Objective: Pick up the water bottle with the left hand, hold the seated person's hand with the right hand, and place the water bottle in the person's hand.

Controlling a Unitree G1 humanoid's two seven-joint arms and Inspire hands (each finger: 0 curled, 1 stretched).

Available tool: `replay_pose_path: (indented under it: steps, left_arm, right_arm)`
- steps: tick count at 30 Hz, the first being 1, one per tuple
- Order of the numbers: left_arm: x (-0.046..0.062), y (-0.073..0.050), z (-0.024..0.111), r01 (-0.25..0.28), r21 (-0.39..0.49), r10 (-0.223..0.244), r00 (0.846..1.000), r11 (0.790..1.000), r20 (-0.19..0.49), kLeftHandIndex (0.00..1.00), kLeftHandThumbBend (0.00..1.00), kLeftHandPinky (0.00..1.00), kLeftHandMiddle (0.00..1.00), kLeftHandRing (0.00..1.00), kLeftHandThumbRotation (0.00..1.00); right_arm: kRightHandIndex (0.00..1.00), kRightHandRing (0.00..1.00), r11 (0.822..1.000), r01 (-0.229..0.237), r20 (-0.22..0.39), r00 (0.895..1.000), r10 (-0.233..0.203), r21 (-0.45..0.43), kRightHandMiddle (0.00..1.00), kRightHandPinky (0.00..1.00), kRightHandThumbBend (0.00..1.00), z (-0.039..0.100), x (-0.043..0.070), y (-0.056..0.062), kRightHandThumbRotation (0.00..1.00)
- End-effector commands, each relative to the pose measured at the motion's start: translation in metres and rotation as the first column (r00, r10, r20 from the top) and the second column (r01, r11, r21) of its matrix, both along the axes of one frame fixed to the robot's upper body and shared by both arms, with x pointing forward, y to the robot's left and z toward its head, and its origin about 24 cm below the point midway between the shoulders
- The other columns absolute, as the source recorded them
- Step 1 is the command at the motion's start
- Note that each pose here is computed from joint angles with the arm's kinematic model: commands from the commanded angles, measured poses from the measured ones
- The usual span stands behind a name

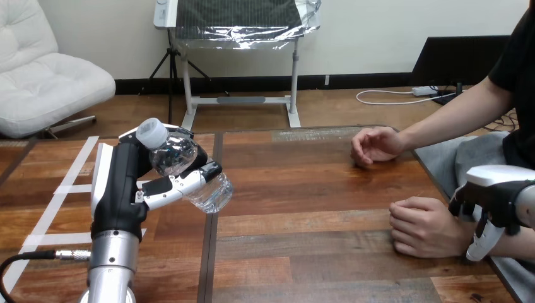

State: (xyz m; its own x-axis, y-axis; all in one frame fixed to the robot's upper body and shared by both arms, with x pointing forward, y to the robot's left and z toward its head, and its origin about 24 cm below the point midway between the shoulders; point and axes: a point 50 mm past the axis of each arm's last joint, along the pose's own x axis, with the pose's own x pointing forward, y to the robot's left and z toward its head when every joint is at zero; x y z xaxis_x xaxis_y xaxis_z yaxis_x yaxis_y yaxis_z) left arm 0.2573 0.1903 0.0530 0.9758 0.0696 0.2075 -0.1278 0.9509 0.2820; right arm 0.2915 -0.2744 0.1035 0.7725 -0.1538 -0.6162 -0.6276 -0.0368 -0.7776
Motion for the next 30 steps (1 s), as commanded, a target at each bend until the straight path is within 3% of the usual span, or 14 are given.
replay_pose_path:
  steps: [1,7,14,18,27,30]
  left_arm:
    - [0.013,0.002,0.025,0.003,-0.020,-0.001,0.995,1.000,0.103,0.49,0.66,0.46,0.46,0.45,0.00]
    - [0.013,0.001,0.026,0.001,-0.014,0.000,0.995,1.000,0.102,0.49,0.66,0.47,0.46,0.45,0.00]
    - [0.014,0.001,0.026,0.005,-0.013,-0.003,0.994,1.000,0.109,0.49,0.66,0.46,0.45,0.45,0.00]
    - [0.015,0.001,0.025,0.005,-0.016,-0.003,0.994,1.000,0.109,0.49,0.67,0.45,0.46,0.44,0.00]
    - [0.016,0.000,0.025,0.001,-0.031,0.002,0.995,1.000,0.101,0.49,0.67,0.46,0.45,0.45,0.00]
    - [0.017,0.000,0.025,0.001,-0.029,0.002,0.995,1.000,0.098,0.49,0.67,0.47,0.45,0.45,0.00]
  right_arm:
    - [0.79,0.74,0.999,-0.030,0.184,0.982,0.036,-0.037,0.82,0.57,0.67,0.054,-0.003,0.010,0.00]
    - [0.77,0.72,0.998,-0.034,0.208,0.977,0.044,-0.051,0.80,0.56,0.68,0.064,-0.010,0.014,0.00]
    - [0.73,0.69,0.997,-0.059,0.257,0.964,0.069,-0.046,0.77,0.52,0.70,0.076,-0.021,0.018,0.00]
    - [0.72,0.63,0.996,-0.069,0.273,0.959,0.082,-0.056,0.73,0.46,0.71,0.082,-0.025,0.020,0.00]
    - [0.69,0.51,0.995,-0.083,0.305,0.947,0.098,-0.063,0.63,0.36,0.74,0.086,-0.032,0.019,0.00]
    - [0.69,0.51,0.994,-0.085,0.313,0.944,0.100,-0.063,0.63,0.37,0.74,0.086,-0.033,0.018,0.00]
